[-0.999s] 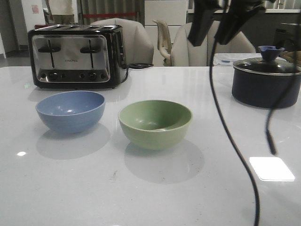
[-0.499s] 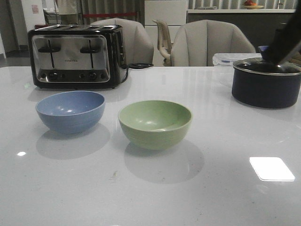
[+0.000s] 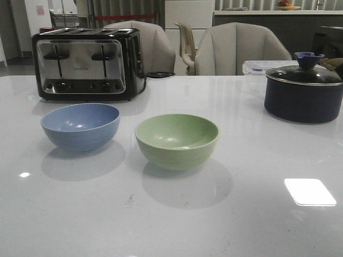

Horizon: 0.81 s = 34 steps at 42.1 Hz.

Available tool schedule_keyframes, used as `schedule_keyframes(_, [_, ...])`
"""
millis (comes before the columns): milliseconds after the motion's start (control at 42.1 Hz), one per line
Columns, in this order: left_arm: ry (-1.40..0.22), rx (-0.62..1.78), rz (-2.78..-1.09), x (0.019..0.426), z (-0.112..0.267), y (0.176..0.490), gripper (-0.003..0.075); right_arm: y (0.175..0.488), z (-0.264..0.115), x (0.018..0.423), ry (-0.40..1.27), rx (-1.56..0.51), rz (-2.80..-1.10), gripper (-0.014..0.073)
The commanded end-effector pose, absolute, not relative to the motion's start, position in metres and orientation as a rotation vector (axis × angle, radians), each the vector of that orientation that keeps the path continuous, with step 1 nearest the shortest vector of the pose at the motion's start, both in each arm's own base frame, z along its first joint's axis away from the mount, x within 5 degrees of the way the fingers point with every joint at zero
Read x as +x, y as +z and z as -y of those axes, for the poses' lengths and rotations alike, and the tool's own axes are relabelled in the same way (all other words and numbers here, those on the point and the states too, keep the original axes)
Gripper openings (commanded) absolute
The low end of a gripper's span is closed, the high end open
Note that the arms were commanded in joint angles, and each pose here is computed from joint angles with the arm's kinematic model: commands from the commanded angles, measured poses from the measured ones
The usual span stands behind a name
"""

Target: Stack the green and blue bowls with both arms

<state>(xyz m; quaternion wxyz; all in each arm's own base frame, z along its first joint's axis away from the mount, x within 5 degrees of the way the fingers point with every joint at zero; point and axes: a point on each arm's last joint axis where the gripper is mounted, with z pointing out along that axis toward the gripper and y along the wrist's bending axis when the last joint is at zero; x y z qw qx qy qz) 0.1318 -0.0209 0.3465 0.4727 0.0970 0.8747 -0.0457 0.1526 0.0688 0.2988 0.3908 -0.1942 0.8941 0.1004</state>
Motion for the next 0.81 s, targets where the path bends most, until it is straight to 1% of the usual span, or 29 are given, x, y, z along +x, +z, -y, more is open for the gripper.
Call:
schedule_keyframes(0, [-0.134,0.245,-2.099,0.154,0.026,0.362,0.0509,0.314,-0.069,0.156,0.255,-0.480,-2.166,0.0463])
schedule_keyframes(190, [-0.138,0.251,-2.227,0.207,0.032,0.352,0.0509,0.314,-0.069,0.156,0.255,-0.480,-2.166,0.0463])
schedule_keyframes(333, [-0.160,0.243,-2.322,0.251,0.038,0.337,0.0509,0.314,-0.069,0.156,0.255,-0.480,-2.166,0.0463])
schedule_keyframes(594, [-0.212,0.256,-2.467,0.334,0.059,0.296,0.0509,0.314,-0.069,0.156,0.255,-0.480,-2.166,0.0463])
schedule_keyframes(785, [-0.217,0.280,-2.524,0.378,0.072,0.267,0.0509,0.314,-0.069,0.156,0.255,-0.480,-2.166,0.0463])
